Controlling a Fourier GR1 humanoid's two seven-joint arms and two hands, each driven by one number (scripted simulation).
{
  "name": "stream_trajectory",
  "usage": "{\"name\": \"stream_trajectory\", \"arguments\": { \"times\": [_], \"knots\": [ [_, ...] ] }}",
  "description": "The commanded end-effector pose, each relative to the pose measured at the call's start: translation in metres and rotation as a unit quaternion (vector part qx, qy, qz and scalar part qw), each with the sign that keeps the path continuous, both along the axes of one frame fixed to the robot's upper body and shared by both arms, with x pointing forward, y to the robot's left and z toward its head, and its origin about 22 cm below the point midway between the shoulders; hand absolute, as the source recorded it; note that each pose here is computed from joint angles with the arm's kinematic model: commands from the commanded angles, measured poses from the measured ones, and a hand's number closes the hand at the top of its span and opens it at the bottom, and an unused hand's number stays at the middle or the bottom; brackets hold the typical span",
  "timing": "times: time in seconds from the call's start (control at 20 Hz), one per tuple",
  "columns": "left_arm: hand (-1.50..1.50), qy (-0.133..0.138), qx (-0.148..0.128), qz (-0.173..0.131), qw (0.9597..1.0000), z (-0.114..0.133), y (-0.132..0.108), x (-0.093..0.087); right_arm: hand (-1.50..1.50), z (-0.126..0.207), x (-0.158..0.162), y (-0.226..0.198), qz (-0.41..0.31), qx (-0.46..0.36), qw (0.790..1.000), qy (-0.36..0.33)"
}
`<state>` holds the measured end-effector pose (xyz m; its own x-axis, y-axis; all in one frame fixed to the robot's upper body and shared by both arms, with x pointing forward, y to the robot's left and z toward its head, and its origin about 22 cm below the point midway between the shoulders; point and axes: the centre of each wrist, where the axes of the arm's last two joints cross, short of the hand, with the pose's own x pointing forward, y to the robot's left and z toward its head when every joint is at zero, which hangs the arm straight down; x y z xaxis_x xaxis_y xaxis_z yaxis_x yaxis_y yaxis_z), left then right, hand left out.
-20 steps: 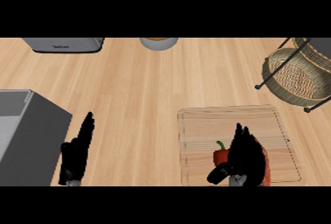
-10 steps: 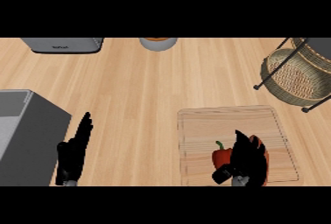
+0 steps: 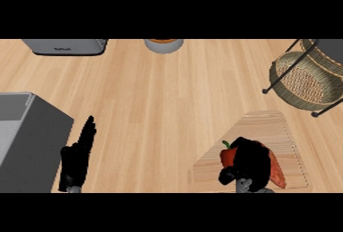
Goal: Pick the bell pepper from the cutting board and place it in the tiered basket
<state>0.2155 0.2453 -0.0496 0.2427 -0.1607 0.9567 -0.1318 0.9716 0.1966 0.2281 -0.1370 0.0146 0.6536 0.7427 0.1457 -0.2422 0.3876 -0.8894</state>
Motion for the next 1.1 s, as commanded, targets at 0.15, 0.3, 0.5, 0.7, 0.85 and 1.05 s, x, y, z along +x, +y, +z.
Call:
{"name": "stream_trajectory", "arguments": {
  "times": [0.15, 0.3, 0.5, 0.7, 0.85, 1.05],
  "knots": [
    [0.00, 0.021, 0.000, -0.002, 0.9998, 0.003, 0.012, -0.008, 1.50, -0.005, 0.019, -0.004, -0.034, -0.078, 0.996, 0.019],
    [0.00, 0.020, -0.007, 0.014, 0.9997, -0.014, 0.014, -0.007, 1.50, 0.010, 0.005, -0.126, 0.064, -0.065, 0.996, -0.020],
    [0.00, 0.014, -0.001, 0.022, 0.9997, -0.006, 0.017, -0.011, 1.50, 0.041, 0.001, -0.207, 0.131, -0.042, 0.989, -0.056],
    [0.00, 0.019, -0.007, 0.017, 0.9997, -0.005, 0.003, -0.011, 1.50, 0.085, -0.011, -0.286, 0.125, -0.007, 0.985, -0.121],
    [0.00, 0.012, 0.003, 0.022, 0.9997, 0.002, 0.018, -0.008, 1.50, 0.116, -0.019, -0.316, 0.086, 0.051, 0.971, -0.217],
    [0.00, 0.019, 0.002, 0.023, 0.9996, -0.011, 0.015, -0.020, 1.50, 0.173, -0.033, -0.357, 0.069, 0.084, 0.948, -0.300]
  ]
}}
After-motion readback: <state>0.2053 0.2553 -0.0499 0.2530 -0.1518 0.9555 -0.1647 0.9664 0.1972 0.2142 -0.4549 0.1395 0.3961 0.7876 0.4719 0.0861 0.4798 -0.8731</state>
